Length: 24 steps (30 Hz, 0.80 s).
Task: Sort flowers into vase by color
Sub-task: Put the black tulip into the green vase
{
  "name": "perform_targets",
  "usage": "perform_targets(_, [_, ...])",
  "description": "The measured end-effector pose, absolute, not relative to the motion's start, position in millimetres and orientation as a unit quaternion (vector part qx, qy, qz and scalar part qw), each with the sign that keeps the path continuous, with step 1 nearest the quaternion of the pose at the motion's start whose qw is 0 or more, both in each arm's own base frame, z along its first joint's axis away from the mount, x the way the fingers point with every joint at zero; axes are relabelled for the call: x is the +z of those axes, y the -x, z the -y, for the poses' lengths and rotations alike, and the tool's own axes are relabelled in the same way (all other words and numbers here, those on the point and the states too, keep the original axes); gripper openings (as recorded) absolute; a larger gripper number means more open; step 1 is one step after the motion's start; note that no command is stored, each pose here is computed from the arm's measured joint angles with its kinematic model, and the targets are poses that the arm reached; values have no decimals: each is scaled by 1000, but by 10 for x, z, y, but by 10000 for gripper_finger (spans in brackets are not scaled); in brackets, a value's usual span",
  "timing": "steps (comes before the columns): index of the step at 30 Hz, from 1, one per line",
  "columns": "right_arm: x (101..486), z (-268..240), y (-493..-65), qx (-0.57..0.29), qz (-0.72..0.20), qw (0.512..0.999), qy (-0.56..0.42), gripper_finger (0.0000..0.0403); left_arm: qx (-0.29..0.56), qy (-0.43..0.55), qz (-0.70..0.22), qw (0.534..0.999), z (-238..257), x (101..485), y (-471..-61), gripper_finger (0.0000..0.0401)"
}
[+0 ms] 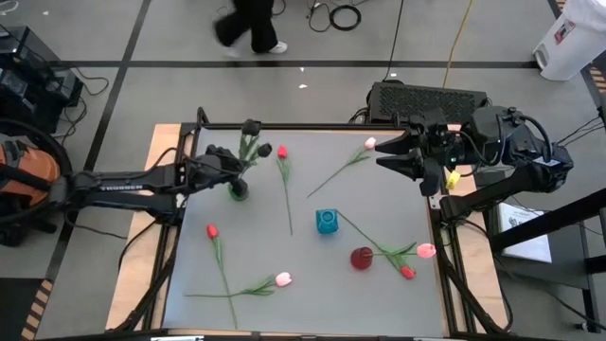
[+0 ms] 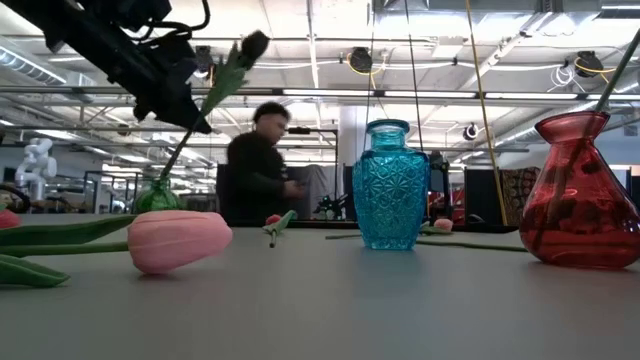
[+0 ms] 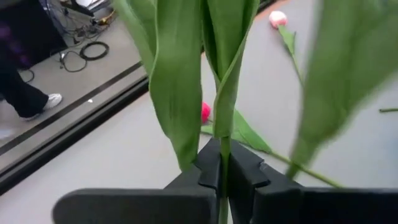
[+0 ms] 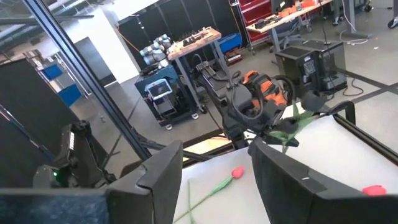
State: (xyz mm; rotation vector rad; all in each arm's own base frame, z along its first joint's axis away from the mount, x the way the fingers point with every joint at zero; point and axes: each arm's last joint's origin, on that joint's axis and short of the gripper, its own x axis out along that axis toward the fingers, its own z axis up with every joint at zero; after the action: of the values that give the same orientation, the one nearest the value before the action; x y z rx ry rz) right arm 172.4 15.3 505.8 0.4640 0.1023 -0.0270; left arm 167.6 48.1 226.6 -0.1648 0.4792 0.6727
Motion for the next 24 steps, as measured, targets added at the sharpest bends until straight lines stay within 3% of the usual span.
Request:
perform_targets(11, [5058, -152, -1724, -13, -51, 973, -225, 185, 335, 102, -205, 914, -471, 2330, -1621, 114])
perform_targets(24, [5059, -152, -1724, -13, -50, 973, -225, 185, 316, 113, -171, 926, -436, 2447, -1499, 119])
